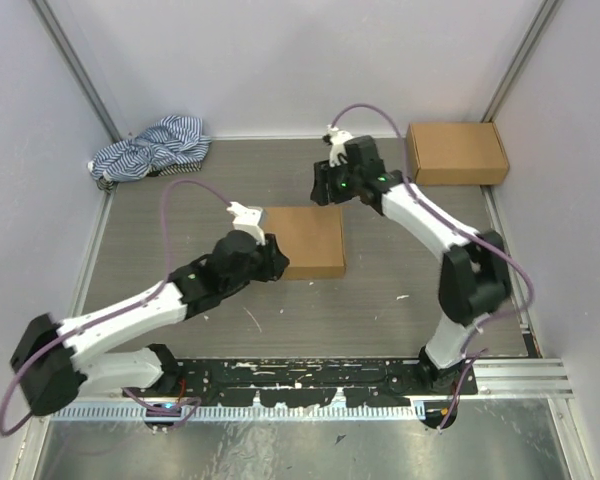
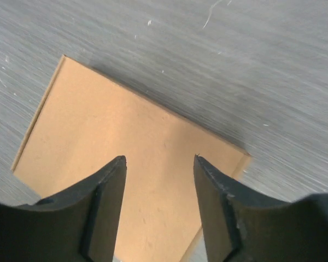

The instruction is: Fold the paper box

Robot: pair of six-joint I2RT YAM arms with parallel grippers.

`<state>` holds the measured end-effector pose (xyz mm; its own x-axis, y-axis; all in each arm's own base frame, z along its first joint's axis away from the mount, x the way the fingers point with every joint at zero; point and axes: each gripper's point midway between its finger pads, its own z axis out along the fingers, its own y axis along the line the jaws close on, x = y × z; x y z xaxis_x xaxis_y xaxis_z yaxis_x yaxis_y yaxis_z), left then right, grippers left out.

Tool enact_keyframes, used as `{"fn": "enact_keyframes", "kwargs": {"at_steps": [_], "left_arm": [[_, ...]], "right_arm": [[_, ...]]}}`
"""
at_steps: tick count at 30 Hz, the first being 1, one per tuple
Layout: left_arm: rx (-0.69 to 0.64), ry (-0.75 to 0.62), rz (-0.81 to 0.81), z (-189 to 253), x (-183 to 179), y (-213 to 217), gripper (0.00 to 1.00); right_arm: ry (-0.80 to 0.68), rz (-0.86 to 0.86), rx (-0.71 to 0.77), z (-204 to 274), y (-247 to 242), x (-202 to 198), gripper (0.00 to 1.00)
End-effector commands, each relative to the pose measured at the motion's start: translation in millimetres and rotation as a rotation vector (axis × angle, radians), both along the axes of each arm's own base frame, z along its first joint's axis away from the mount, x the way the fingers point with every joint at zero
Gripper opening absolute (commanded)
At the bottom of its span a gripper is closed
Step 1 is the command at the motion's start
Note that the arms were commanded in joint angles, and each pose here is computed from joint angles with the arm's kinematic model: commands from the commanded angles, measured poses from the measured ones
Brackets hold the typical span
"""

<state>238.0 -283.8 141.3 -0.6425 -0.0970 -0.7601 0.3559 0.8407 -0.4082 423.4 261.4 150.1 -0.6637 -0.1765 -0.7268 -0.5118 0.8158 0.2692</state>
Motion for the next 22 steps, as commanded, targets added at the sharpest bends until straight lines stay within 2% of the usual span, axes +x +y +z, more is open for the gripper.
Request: {"fn": "enact_keyframes", "kwargs": {"at_steps": [1,3,5,6,9,13,18,22], "left_arm": [[0.134,-0.153,0.087,43,-1,59,0.62],[0.192,-0.183,0.133,52,-4,84,0.99],[0.247,-0.196,0.164,56,-7,104,0.98],[0.267,-0.196,0.166,57,-10,110,0.98],[0.325,-0.162,0.168,52,-18,125,0.98],[0.33,-0.128,0.164,46,-25,128,0.98],[0.32,-0.13,0.178,49,-27,133,0.98],[0.304,-0.133,0.178,54,-30,134,0.98]], "right_arm": [[-0.345,-0.152,0.137,115,-29,-5,0.67],[-0.343,-0.191,0.151,118,-41,-22,0.81],[-0.324,-0.235,0.161,112,-53,-39,0.99],[-0.312,-0.261,0.163,105,-60,-47,1.0],[-0.299,-0.324,0.196,90,-75,-69,1.0],[-0.307,-0.363,0.223,78,-89,-92,1.0],[-0.331,-0.329,0.24,72,-91,-106,1.0],[-0.314,-0.438,0.223,70,-107,-103,1.0]]}}
